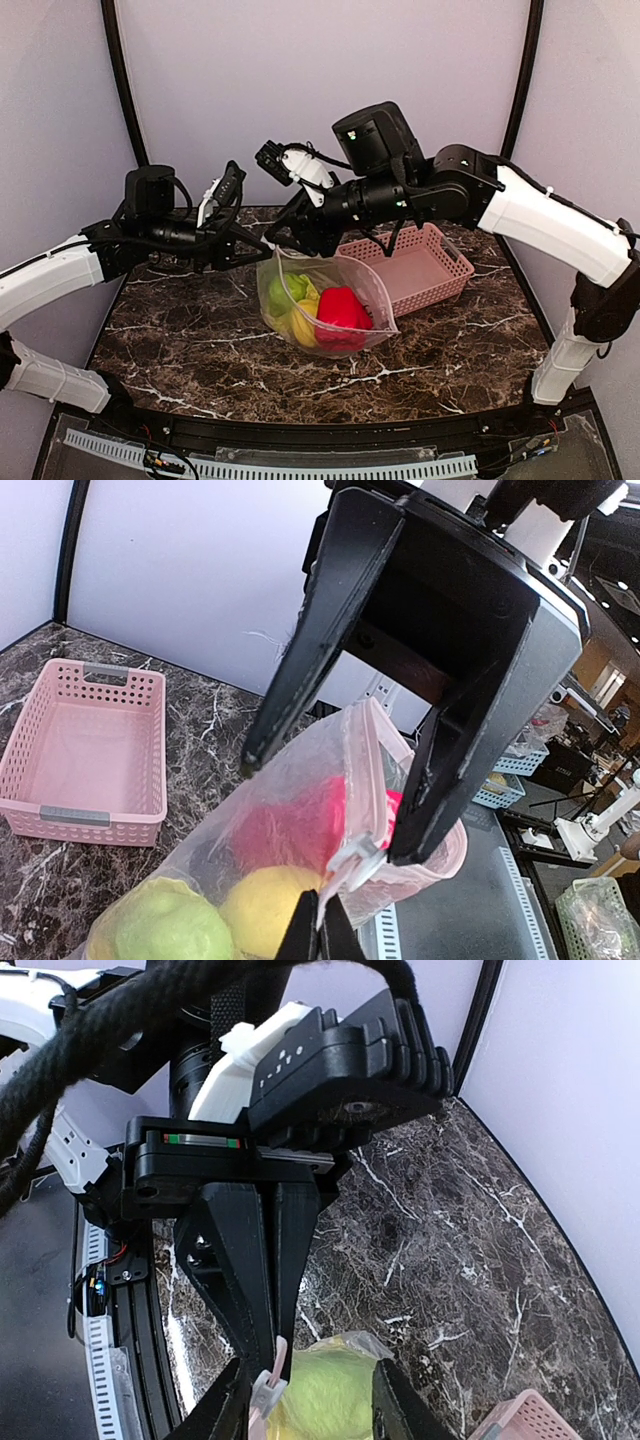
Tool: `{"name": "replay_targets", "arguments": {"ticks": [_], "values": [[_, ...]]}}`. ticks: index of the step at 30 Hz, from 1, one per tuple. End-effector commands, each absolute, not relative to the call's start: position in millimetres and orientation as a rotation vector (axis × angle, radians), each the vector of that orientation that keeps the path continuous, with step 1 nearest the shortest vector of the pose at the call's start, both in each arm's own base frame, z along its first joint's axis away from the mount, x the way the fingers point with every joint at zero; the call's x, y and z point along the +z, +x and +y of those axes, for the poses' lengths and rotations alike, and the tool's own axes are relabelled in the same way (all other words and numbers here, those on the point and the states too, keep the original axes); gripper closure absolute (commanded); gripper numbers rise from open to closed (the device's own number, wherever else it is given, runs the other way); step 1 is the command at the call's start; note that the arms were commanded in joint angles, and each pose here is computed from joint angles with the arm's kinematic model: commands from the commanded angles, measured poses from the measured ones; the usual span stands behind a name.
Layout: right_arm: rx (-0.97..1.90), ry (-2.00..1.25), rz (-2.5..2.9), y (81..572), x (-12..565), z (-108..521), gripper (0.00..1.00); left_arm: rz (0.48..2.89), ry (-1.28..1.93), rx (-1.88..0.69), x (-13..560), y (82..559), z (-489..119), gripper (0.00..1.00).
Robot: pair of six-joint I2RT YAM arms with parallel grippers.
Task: Place the food in the zip-top bag and seal the zipper
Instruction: Hold the zipper from the zipper food storage bag.
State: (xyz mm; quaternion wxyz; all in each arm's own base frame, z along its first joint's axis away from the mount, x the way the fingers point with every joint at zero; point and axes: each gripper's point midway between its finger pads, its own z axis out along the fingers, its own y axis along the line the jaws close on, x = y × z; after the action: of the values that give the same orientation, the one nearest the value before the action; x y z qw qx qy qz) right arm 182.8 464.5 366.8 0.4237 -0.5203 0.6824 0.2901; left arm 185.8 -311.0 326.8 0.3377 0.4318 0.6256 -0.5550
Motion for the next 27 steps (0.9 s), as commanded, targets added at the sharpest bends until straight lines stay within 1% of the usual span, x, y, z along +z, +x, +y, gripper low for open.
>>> {"name": "replay_targets", "arguments": {"ticks": [1, 6, 11, 18, 22, 27], "values": [[0.695, -1.277, 1.743, 183, 365, 464, 0.61, 1.570, 1.119, -1.419, 337, 184, -308, 0.99], [0.710, -1.289, 1.742, 174, 366, 467, 0.60, 1.577, 1.109, -1.417, 337, 186, -308, 0.99], [0.673, -1.260, 1.757, 179, 365, 466, 0.61, 1.577, 1.106, -1.416, 336, 186, -309, 0.99], [0.656, -1.256, 1.783, 181, 359, 469, 0.71, 1.576, 1.103, -1.416, 337, 186, -308, 0.99], [0.653, -1.261, 1.792, 180, 357, 471, 0.73, 1.576, 1.099, -1.408, 337, 187, -308, 0.99], [0.640, -1.262, 1.797, 180, 356, 470, 0.80, 1.575, 1.096, -1.396, 337, 187, -307, 0.99]]}}
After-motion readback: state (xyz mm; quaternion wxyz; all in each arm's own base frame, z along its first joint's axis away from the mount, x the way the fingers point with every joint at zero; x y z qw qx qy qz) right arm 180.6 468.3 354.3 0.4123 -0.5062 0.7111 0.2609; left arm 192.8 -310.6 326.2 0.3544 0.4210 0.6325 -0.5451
